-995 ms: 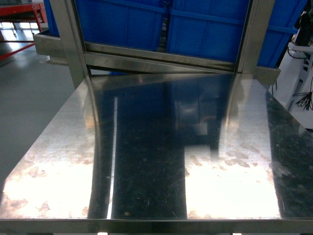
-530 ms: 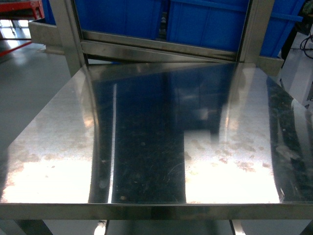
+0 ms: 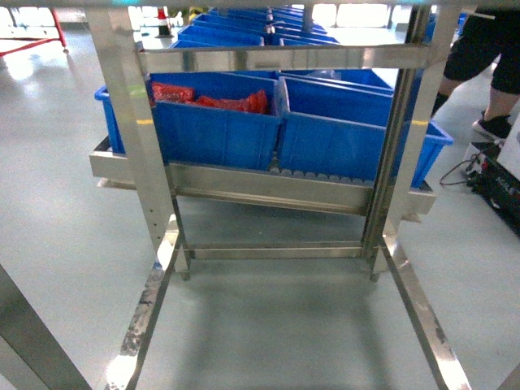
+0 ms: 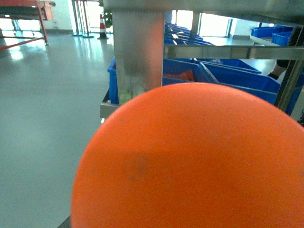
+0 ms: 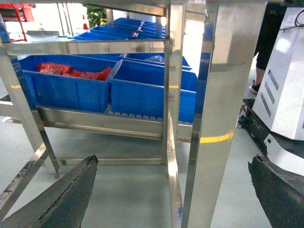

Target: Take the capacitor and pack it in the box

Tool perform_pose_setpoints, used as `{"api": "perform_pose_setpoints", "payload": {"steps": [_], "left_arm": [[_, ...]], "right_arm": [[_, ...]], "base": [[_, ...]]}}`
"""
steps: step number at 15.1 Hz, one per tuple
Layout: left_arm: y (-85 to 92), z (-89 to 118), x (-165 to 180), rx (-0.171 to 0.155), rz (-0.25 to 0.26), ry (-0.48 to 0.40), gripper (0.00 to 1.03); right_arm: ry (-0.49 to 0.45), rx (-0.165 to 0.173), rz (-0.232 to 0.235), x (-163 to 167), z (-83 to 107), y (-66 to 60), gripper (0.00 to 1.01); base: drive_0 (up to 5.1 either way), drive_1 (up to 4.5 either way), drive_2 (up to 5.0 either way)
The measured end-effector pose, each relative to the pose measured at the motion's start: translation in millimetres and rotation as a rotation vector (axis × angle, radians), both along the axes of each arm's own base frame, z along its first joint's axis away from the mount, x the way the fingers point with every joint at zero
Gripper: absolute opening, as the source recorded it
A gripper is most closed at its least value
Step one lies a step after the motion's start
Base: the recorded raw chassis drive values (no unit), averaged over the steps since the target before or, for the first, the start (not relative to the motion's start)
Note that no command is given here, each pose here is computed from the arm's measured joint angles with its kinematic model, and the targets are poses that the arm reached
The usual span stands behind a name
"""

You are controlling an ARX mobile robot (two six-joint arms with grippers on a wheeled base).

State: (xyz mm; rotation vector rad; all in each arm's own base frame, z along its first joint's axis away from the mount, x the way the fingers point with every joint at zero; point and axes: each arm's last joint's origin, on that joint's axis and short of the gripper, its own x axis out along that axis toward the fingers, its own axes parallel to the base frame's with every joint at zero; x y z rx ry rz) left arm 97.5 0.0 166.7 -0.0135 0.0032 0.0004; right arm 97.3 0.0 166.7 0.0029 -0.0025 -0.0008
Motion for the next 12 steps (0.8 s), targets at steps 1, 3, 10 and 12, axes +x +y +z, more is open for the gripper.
{"api": "perform_pose_setpoints", "payload": {"steps": [1,3,10,12], "left_arm": [[0.0,0.1,0.0,0.000,-0.001,-0.001,0.44],[0.0,0.0,0.0,0.000,0.000,0.000,0.44],[0.1,-0.1,0.0,0.001,0.002,0.001,0.44],[0.0,-0.1,0.0,0.001,0.000,0.001,0.44]], "right_arm": [[0.001,0.000,0.001,0.0,-0.1,0.0,0.98],[0.001,-0.001,0.001,0.0,-0.1,0.0,0.98],[0.001,0.000,0.001,0.0,-0.1,0.0,0.98],[0.002,0.000,0.001,0.0,-0.1,0.0,0.98]], "base": [[0.0,0.00,0.0],[0.0,0.00,0.0],[0.0,0.00,0.0],[0.0,0.00,0.0]]}}
